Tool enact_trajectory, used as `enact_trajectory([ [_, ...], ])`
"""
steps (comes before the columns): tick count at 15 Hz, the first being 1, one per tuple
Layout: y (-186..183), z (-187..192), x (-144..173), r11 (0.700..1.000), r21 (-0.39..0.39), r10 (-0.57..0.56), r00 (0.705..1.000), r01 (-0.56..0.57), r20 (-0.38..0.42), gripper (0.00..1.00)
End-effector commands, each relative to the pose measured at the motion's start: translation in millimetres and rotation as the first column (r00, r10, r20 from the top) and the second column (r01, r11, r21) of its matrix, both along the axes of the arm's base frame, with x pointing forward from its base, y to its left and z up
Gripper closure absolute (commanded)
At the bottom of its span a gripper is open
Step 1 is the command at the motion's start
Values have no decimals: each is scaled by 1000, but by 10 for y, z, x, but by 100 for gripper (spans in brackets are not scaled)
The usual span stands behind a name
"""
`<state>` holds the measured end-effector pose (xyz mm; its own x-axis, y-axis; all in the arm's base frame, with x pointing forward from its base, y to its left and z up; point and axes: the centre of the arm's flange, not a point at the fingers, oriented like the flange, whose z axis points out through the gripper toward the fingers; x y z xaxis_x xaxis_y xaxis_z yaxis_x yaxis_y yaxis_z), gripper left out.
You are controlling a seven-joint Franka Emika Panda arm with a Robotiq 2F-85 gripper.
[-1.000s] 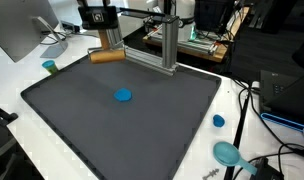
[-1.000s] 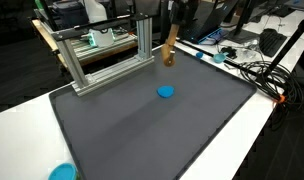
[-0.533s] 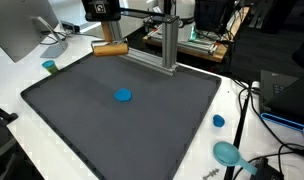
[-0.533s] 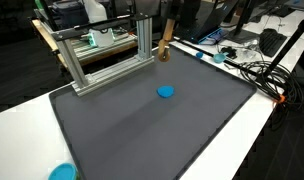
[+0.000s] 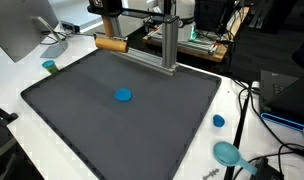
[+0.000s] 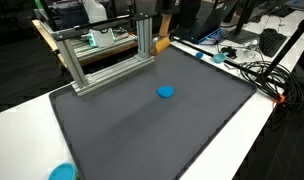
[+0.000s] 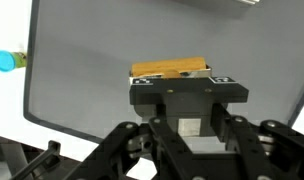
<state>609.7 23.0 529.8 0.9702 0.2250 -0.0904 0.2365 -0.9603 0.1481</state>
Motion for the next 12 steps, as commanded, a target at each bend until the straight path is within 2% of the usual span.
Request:
enact_trajectory([
  [1,-123,183,-507,980,3,-197,980,197,40,79],
  [6,-312,70,-1030,981,116,-153,988,156,-28,79],
  [7,-309,-12,-1109,981,147,-123,991,129,-50,79],
  [11,-341,-384,-1317,977,189,-68,987,95,-142,79],
  [12,-295,-291,-1088,983,145,-92,987,111,-131,54],
])
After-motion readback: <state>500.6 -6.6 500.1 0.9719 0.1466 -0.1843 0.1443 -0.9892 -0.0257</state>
